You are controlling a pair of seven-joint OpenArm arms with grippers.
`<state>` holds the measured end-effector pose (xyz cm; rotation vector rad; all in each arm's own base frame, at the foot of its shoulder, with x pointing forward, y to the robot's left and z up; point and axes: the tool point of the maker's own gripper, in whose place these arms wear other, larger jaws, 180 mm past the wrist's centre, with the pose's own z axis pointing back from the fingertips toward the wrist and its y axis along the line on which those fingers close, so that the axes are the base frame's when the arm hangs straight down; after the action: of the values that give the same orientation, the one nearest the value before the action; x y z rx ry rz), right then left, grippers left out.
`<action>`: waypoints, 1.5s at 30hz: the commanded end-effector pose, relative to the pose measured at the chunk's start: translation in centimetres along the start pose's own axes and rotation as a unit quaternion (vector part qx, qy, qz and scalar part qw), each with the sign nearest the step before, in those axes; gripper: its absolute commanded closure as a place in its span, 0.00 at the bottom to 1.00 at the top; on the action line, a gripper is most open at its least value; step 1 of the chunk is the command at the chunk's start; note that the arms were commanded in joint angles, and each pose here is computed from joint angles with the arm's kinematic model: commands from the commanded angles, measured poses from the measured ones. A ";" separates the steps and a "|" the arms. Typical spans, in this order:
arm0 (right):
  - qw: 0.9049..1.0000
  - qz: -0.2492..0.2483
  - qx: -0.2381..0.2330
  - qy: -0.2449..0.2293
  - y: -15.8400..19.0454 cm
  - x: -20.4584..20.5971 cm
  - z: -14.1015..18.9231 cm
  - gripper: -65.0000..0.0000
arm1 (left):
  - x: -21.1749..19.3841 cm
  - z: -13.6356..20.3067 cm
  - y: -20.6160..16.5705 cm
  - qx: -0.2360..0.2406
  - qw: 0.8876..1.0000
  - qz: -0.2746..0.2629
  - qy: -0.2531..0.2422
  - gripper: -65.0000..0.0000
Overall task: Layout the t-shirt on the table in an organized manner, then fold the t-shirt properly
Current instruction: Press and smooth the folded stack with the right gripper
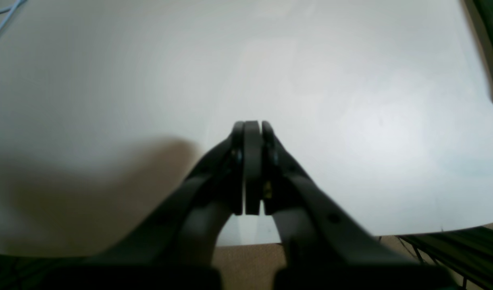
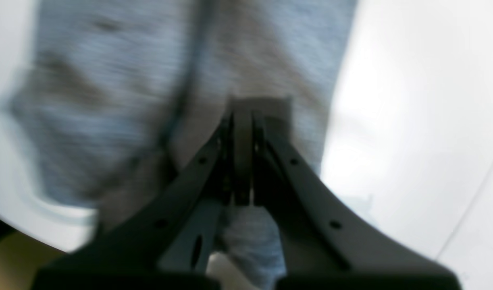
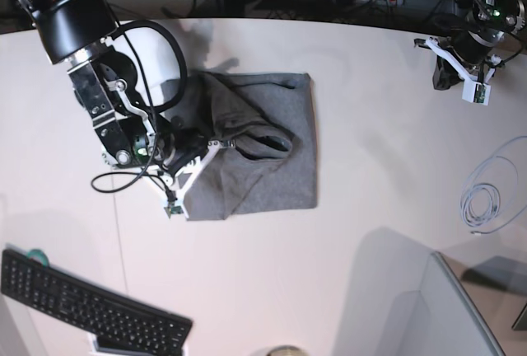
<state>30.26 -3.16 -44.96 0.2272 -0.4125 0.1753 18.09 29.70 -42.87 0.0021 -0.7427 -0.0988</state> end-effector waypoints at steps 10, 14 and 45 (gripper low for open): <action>0.998 0.025 0.052 -0.041 6.5 4.2 -0.8 1.00 | 0.9 0.4 0.4 0.002 1.000 -0.002 -0.017 1.00; 0.996 0.027 0.064 -0.056 8.1 6.4 -0.5 1.00 | 0.9 0.4 0.4 0.002 1.000 -0.002 -0.017 1.00; 0.994 0.059 0.093 -0.019 8.8 -1.2 3.0 1.00 | 1.3 -0.2 0.4 -0.001 1.000 0.000 -0.019 1.00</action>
<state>25.11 3.92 -42.30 0.3714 -0.4041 0.3311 18.16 29.67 -43.42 -0.0094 -0.7352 -0.0845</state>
